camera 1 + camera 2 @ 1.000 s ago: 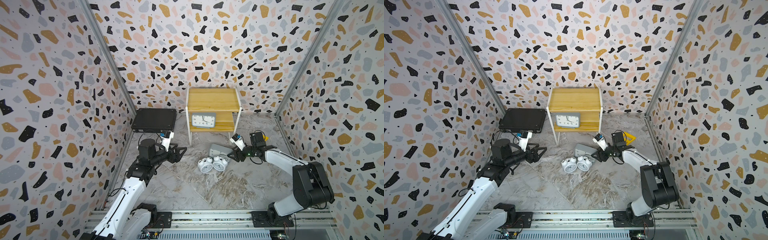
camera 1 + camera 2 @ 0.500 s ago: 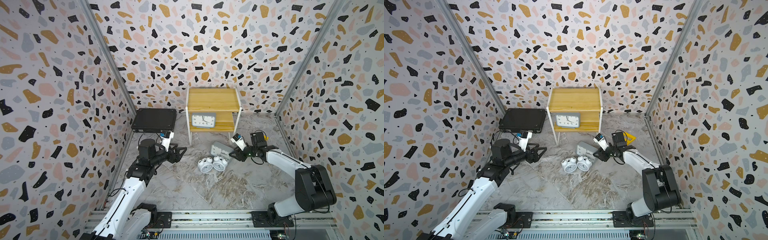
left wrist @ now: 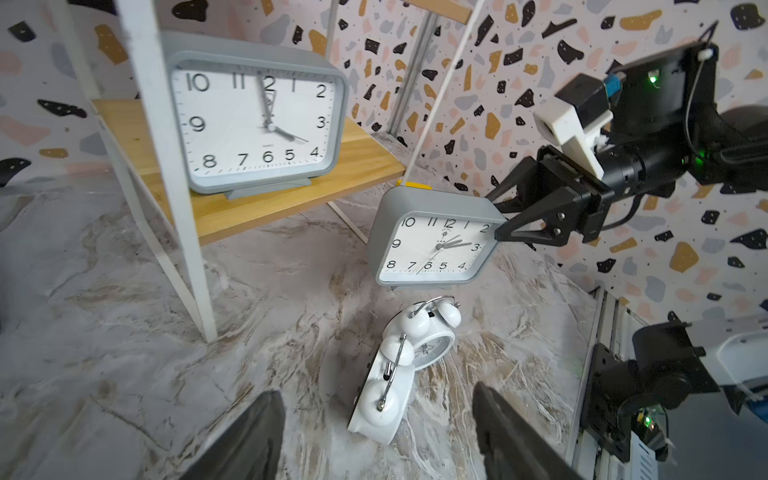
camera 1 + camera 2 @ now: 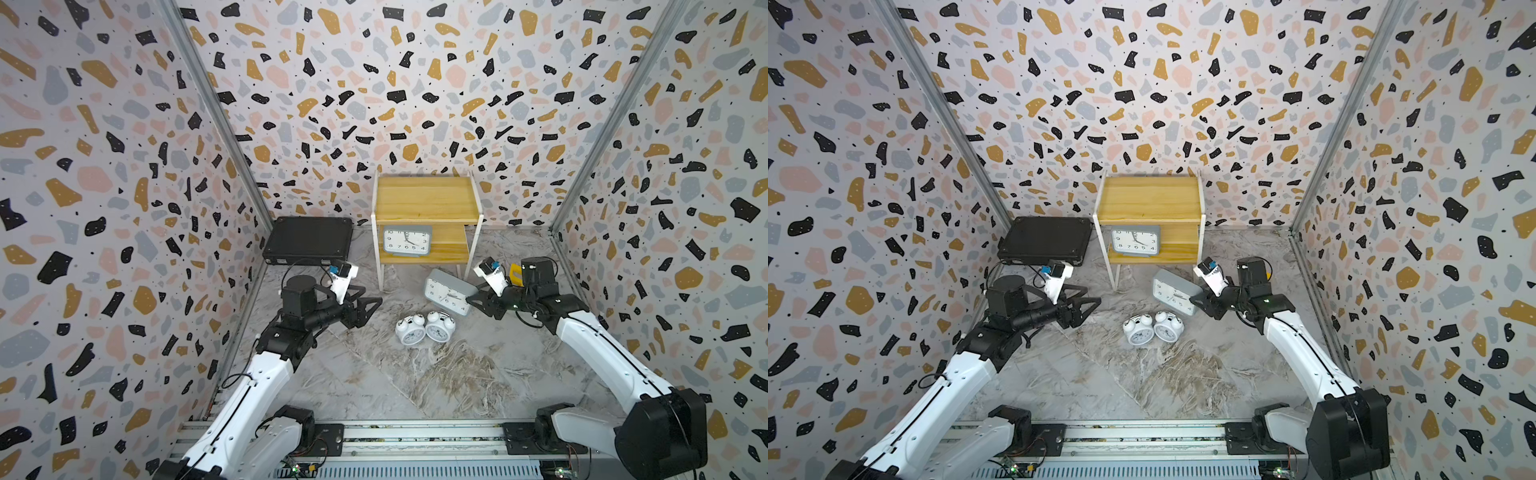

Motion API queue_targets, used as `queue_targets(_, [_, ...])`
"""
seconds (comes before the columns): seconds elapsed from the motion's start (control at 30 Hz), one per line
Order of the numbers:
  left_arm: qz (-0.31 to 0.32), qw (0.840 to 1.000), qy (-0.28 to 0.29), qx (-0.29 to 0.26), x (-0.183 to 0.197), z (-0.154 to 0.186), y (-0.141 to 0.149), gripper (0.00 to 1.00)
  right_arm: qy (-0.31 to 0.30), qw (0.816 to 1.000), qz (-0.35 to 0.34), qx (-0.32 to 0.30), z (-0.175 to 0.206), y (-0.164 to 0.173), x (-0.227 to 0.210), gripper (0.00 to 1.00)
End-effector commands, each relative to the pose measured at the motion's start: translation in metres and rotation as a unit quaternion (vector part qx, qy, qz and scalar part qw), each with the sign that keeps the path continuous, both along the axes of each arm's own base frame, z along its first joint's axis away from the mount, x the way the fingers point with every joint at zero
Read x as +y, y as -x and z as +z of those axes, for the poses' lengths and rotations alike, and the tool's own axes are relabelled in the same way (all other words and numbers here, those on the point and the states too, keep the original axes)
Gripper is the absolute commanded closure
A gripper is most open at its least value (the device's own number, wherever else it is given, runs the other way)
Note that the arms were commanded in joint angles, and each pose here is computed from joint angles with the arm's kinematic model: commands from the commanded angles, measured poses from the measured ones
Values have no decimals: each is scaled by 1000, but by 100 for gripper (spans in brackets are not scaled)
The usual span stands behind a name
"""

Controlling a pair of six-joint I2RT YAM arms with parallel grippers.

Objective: Place the alarm clocks on the shelf by style
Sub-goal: Pick up the alarm from the center of the board.

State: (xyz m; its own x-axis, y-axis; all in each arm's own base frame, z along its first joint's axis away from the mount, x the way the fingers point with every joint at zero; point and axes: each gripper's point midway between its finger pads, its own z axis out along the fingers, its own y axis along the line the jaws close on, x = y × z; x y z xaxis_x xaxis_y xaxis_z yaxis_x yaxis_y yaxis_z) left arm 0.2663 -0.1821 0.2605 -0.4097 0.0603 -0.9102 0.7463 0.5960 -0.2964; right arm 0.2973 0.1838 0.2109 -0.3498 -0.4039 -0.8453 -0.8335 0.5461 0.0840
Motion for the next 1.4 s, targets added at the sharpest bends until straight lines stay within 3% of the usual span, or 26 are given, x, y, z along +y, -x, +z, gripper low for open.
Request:
queue_targets(0.0, [-87,992,-19,-84,-23,36,15,23,-42,997,51,-49,55,18,13,79])
queue_targets(0.3, [-223,962,-101,-124,-64,53,25,19,-78,988,115,-71,102,40,24,79])
queue_targets(0.47, [-259,941,-152,-158,-64,68,21,14,-97,980,160,-61,117,56,33,79])
queue_targets(0.63, [-301,923,-161,-177,-68,81,23,8,-97,975,192,-52,121,66,41,79])
queue_targets(0.87, [-351,913,-132,-163,-77,89,31,8,-91,970,221,-54,123,75,53,79])
queue_targets(1.13, [-351,918,-122,-141,-83,82,23,13,-90,966,233,-62,127,78,61,79])
queue_targets(1.37, [-357,918,-116,-126,-85,73,22,25,-86,967,231,-69,128,78,61,78])
